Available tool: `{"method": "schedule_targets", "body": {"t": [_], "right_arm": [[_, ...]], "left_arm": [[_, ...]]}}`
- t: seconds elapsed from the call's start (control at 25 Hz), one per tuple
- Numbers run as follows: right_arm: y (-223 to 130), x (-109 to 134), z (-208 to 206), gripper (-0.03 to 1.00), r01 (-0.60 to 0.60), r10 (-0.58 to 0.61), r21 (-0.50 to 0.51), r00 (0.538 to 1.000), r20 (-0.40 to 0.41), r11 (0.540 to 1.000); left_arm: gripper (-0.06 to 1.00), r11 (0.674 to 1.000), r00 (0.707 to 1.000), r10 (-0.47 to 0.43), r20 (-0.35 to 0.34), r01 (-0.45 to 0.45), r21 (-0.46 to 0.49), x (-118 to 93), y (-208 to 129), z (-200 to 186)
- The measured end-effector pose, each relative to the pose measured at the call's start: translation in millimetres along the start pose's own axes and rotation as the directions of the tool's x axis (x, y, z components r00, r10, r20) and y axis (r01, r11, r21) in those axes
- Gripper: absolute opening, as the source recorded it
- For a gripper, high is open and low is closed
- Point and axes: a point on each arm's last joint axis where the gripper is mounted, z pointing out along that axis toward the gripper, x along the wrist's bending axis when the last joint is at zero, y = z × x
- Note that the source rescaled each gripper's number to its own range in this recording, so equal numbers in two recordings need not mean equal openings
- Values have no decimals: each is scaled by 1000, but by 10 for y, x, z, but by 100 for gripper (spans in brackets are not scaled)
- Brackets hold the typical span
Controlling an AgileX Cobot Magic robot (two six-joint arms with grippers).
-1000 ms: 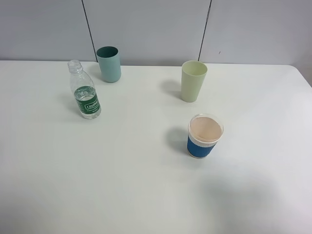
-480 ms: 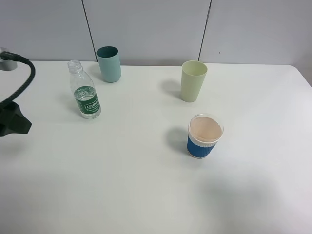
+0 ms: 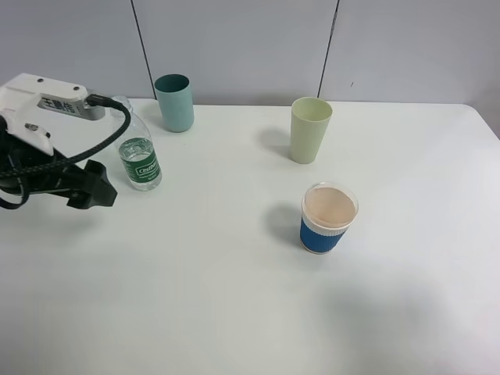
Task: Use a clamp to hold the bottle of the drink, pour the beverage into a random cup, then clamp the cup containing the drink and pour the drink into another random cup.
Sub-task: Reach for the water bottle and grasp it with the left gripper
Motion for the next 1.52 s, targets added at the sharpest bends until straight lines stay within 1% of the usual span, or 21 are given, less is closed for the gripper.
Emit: {"method": "schedule_targets", "body": {"t": [0.08, 0.24, 0.28, 0.32, 0.44, 0.52, 0.56, 0.72, 0.92, 1.12, 1.24, 1.32, 1.52], "right_arm": [[0, 0, 0, 100, 0, 0, 0, 1000, 0, 1000], [0, 0, 0, 100, 0, 0, 0, 1000, 0, 1000], [0, 0, 0, 100, 0, 0, 0, 1000, 0, 1000], [0, 0, 0, 100, 0, 0, 0, 1000, 0, 1000], [0, 0, 0, 100, 0, 0, 0, 1000, 0, 1000], [0, 0, 0, 100, 0, 0, 0, 1000, 0, 1000], [0, 0, 0, 100, 0, 0, 0, 1000, 0, 1000], [0, 0, 0, 100, 0, 0, 0, 1000, 0, 1000], [0, 0, 0, 100, 0, 0, 0, 1000, 0, 1000], [0, 0, 0, 100, 0, 0, 0, 1000, 0, 1000], [0, 0, 0, 100, 0, 0, 0, 1000, 0, 1000], [0, 0, 0, 100, 0, 0, 0, 1000, 0, 1000], [0, 0, 0, 100, 0, 0, 0, 1000, 0, 1000]], "left_arm": [[100, 1000, 1000, -1, 13, 1, -19, -38, -10, 97], [100, 999, 1000, -2, 14, 2, -47, -45, -96, 275], [100, 998, 1000, -2, 13, 3, -69, -43, -111, 308], [100, 993, 1000, -2, 11, 4, -120, -38, -146, 368], [100, 980, 1000, -4, 8, 6, -197, -30, -196, 431], [100, 976, 1000, -5, 8, 7, -215, -29, -208, 446], [100, 967, 1000, -6, 7, 7, -255, -25, -225, 470], [100, 944, 1000, 24, -6, -25, -328, -19, -242, 520], [100, 922, 999, 43, -21, -47, -385, -11, -290, 636], [100, 883, 998, 50, -34, -60, -465, -5, -281, 736], [100, 868, 998, 50, -40, -63, -493, -2, -274, 808], [100, 864, 998, 47, -44, -63, -500, 8, -285, 873], [100, 870, 998, 38, -51, -59, -489, 28, -332, 1038]]}}
